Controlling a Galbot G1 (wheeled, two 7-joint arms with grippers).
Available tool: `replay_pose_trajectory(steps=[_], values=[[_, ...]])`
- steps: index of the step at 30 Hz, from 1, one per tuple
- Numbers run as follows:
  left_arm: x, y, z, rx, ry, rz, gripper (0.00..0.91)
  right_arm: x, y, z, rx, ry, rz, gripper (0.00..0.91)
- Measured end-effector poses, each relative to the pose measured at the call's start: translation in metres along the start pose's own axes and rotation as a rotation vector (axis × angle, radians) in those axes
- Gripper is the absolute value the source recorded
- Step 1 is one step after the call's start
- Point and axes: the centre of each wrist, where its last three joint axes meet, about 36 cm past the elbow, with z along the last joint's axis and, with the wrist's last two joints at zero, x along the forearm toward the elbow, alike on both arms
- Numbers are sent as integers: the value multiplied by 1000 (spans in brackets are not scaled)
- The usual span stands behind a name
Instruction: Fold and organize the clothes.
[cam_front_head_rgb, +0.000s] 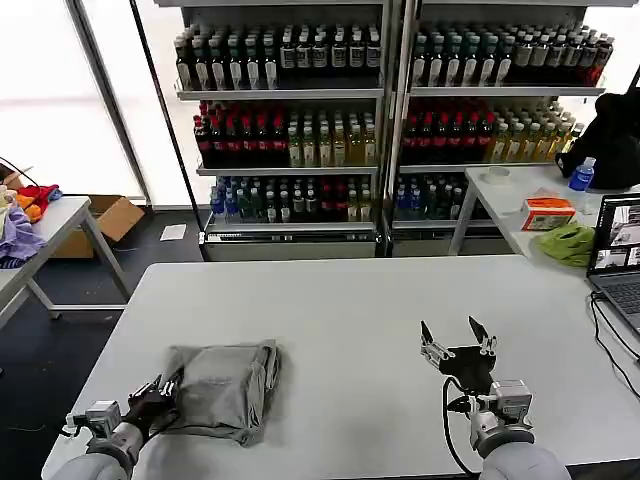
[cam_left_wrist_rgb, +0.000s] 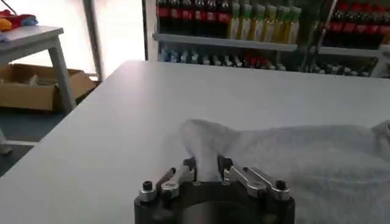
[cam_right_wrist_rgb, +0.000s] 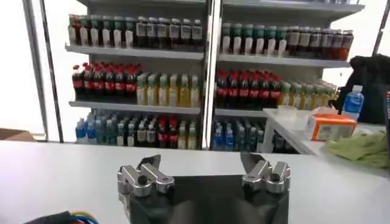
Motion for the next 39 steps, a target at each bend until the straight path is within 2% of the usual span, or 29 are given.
replay_pose_trajectory(steps=[8,15,22,27,33,39], values=[[4,11,-3,23,-4,-12,0,-4,-2,-3,3,-10,3,907],[16,48,-16,34,-19,-63,0,-9,-1,-5,-4,-17,-2,907],[38,112,-53,-16,-71,-180,0,-14,1,-6,-18,-20,-15,907],[55,138,-86,-64,-121,-238,0,-19,3,-6,-26,-24,-18,907],[63,128,-109,-100,-168,-236,0,-20,2,-4,-34,-20,-9,907],[62,85,-113,-110,-196,-168,0,-18,0,-4,-35,-15,14,907]])
